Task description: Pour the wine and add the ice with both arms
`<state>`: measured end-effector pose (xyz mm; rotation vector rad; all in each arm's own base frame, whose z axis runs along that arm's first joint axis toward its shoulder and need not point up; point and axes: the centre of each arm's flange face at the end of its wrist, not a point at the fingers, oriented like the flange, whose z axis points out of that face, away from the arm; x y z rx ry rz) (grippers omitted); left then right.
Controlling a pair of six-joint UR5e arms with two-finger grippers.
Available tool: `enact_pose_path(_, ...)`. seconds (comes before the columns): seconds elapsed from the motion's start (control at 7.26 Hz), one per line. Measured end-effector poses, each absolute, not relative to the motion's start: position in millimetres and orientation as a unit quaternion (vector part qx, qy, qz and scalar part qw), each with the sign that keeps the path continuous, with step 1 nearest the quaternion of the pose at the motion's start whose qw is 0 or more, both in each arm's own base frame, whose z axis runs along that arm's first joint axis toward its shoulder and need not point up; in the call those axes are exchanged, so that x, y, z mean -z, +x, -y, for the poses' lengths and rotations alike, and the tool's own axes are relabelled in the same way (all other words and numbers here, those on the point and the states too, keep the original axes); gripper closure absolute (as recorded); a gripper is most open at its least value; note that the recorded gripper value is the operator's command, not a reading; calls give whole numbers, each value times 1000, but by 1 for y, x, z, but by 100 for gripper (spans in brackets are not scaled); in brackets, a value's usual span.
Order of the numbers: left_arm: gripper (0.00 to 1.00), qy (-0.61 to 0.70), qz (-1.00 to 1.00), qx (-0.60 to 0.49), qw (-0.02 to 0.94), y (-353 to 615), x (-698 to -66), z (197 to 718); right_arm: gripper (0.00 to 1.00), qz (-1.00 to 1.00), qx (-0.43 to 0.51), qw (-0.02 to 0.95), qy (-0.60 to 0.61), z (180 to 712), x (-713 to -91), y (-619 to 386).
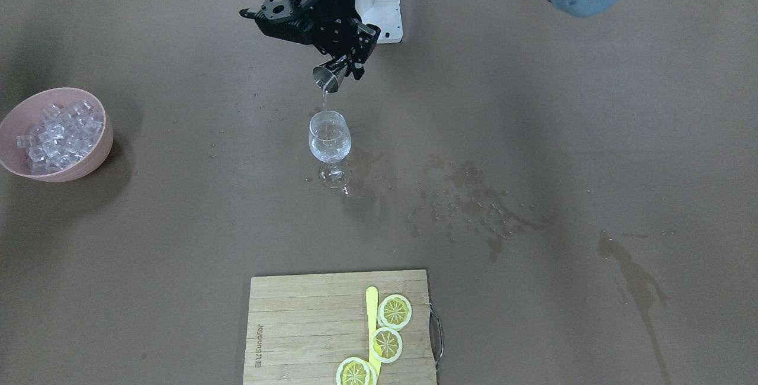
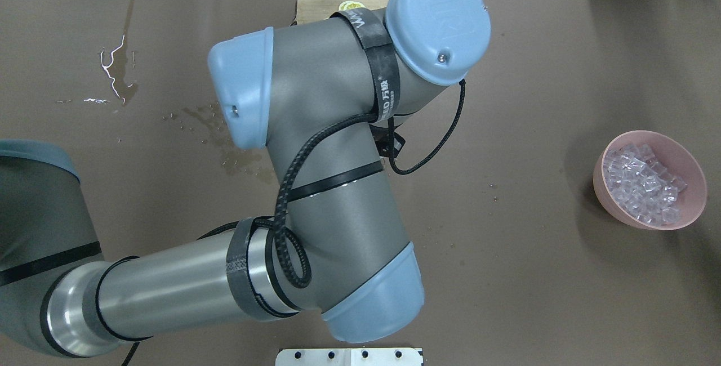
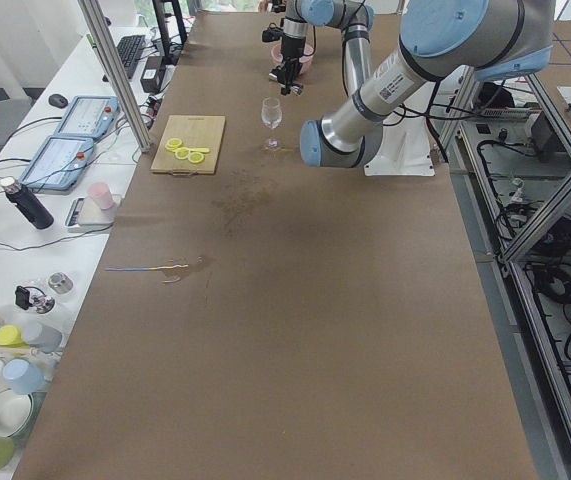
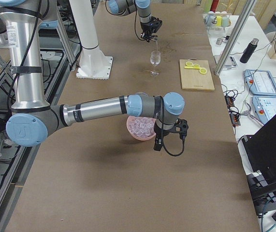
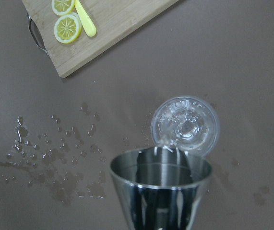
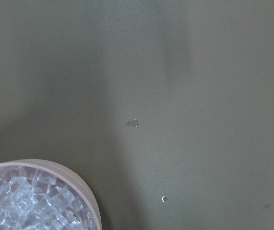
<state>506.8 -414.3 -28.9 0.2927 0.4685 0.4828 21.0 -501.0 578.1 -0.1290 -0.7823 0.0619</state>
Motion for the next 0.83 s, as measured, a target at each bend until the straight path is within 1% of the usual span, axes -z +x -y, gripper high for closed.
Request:
enact_pose_path(0.28, 100, 131, -206, -252, 936, 511, 42, 425, 0, 381, -30, 922, -63, 500, -579, 21)
enact_pose_path(0.83, 100, 125, -203, -252, 938, 509, 41, 431, 0, 382, -29, 922, -62, 500, -577, 21)
